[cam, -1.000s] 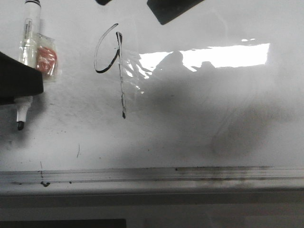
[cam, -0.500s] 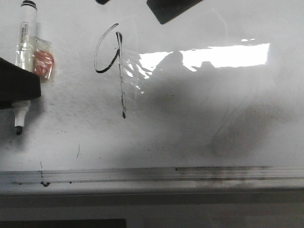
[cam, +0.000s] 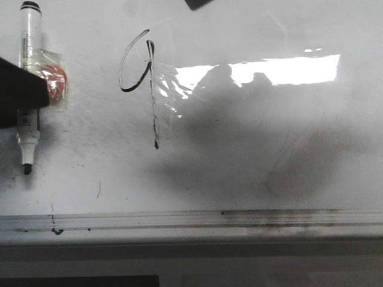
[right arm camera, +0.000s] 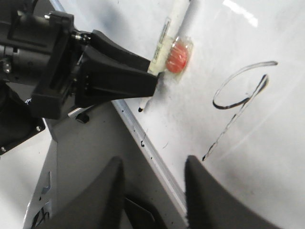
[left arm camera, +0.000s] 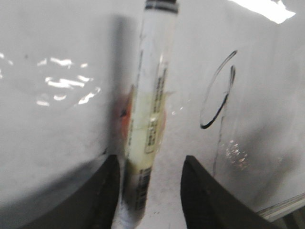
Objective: Write number 9 on whiteboard
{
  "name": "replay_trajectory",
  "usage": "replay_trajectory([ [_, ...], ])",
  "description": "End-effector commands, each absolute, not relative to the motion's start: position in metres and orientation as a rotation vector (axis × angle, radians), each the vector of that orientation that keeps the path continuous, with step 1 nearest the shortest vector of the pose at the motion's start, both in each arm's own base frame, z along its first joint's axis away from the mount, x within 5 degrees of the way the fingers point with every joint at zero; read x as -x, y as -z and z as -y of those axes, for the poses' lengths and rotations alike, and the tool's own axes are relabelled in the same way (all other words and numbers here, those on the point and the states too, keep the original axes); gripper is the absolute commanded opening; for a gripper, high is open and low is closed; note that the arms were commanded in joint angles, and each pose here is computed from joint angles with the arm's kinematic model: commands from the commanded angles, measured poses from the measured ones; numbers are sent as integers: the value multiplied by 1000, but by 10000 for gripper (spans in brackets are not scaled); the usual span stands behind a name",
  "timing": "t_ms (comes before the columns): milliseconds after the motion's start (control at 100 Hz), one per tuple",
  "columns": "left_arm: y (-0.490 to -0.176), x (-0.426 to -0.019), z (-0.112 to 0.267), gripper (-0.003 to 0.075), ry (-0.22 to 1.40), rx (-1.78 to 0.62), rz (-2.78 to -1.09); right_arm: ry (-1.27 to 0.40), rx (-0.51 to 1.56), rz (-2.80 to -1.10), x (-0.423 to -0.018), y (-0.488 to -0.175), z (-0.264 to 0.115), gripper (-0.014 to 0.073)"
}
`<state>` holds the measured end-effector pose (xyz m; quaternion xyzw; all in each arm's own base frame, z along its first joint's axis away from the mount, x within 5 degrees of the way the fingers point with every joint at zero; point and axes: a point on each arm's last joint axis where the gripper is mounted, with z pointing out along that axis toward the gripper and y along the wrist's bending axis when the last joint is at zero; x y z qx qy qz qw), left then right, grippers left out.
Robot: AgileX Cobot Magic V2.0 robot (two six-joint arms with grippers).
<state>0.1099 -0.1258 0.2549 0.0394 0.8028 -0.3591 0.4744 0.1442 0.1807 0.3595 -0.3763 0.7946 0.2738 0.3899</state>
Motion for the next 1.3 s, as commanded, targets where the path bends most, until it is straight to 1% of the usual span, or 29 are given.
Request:
replay_trajectory([
  [0,-277,-108,117,269,894,-106,-1828,-705,875,-1861,-140,-388,-170,-54],
  [10,-278,-107,117,264,897,-108,-1821,-705,871,-1852,-139,-389,-169,-71],
  [60,-286,-103,110,209,919,-114,-1765,-709,851,-1820,-135,-392,-164,-61],
  [110,-293,-98,104,104,933,-127,-1712,-701,831,-1781,-132,-392,-158,-62],
  [130,-295,-96,101,73,930,-142,-1686,-694,823,-1763,-130,-392,-155,-62],
  [140,-296,-96,100,41,924,-155,-1676,-691,821,-1756,-129,-392,-154,-62],
  [170,-299,-93,95,-20,916,-173,-1645,-677,813,-1732,-125,-389,-148,-62],
  [270,-306,-83,80,-20,893,-222,-1543,-642,774,-1642,-115,-377,-131,-62],
  [380,-305,-73,65,-20,860,-268,-1467,-595,752,-1541,-98,-356,-109,-62],
  [470,-293,-66,56,-20,816,-325,-1429,-581,728,-1479,-82,-333,-90,-62],
  [570,-275,-61,50,-20,816,-328,-1433,-583,717,-1461,-65,-301,-72,-64],
  [710,-258,-59,46,-20,812,-330,-1444,-594,695,-1413,-47,-271,-53,-64],
  [880,-254,-59,46,-20,809,-336,-1453,-605,672,-1366,-38,-248,-42,-64],
  [1060,-254,-59,46,-20,809,-336,-1453,-598,691,-1401,-38,-231,-43,-64],
  [1190,-254,-59,46,-20,809,-336,-1453,-593,702,-1424,-39,-223,-44,-64],
  [1290,-254,-59,46,-20,809,-336,-1453,-593,704,-1427,-39,-222,-44,-64],
])
